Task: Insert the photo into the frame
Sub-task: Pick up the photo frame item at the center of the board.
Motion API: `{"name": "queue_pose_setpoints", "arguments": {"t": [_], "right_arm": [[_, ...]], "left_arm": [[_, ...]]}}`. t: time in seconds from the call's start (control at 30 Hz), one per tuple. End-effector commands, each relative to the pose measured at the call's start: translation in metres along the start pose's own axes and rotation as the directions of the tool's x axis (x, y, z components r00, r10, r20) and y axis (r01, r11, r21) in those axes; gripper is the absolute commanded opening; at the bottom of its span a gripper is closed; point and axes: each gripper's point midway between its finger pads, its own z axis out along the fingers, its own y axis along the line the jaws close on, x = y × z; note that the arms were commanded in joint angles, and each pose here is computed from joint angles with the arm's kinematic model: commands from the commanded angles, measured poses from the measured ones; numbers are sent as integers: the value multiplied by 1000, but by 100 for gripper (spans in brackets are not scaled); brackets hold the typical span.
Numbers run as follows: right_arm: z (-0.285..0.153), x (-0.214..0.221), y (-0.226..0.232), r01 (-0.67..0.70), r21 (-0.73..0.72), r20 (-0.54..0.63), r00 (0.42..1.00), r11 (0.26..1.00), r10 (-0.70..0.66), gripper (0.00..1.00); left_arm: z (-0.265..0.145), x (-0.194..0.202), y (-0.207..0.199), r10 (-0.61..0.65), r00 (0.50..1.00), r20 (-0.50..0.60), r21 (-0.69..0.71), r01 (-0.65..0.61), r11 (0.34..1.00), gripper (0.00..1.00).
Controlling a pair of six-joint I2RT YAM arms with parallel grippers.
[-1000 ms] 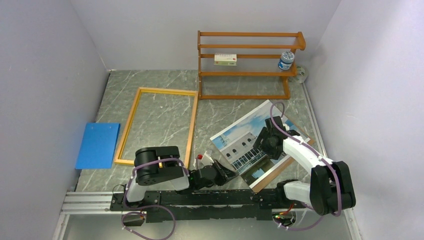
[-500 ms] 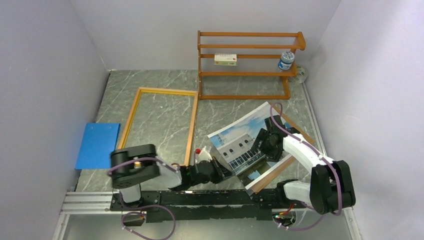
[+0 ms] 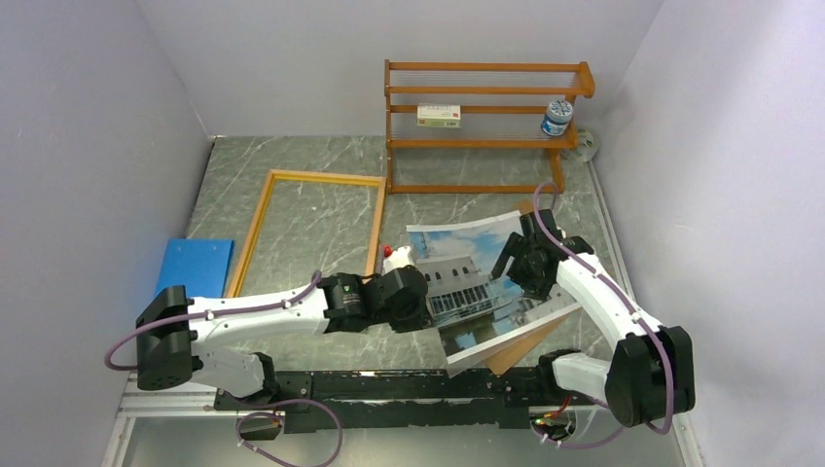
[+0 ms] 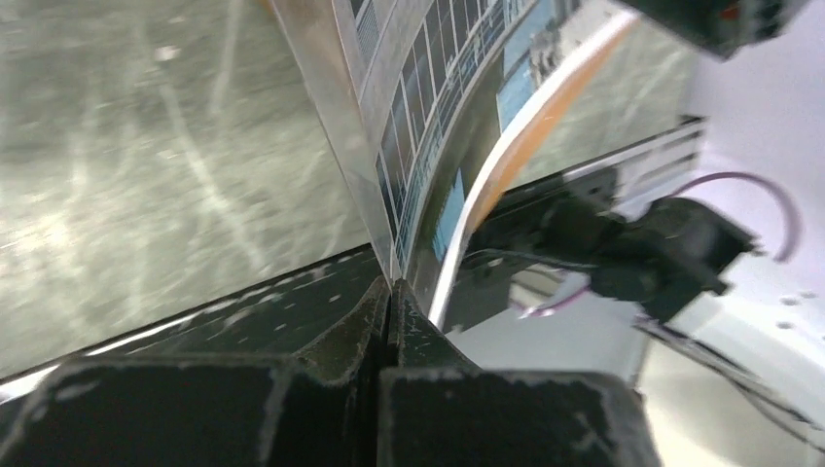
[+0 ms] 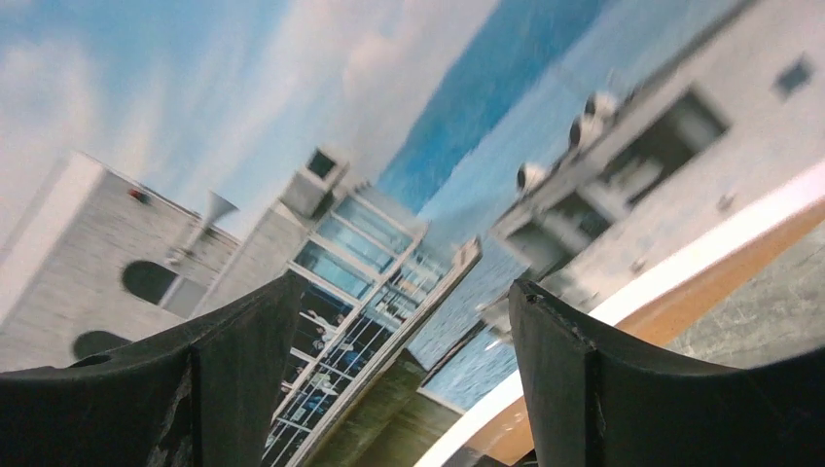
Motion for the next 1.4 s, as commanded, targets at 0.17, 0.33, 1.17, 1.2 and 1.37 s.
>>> {"name": "queue_pose_setpoints", "arguments": {"t": [0.17,0.33,1.17,1.2,1.37], "right_arm": [[17,-4,-12,25,76,8,1000,997,-26,82],[20,-14,-11,22,87,41,999,996,-25,82],[52,-55,-28,84,202,105,989,976,-107,84],[51,-58,-30,82,213,109,988,974,-107,84],[41,-75,-31,82,254,148,981,964,-122,84]], "left_arm": [[-54,-13,17,251,963,-98,-165,-265,950,3],[-80,-49,-2,299,952,-69,-211,-307,928,3],[-171,-144,-54,387,906,170,-101,-374,922,2],[-175,-146,-53,388,904,179,-108,-374,921,2],[-191,-152,-49,418,889,188,-120,-401,908,3]]}}
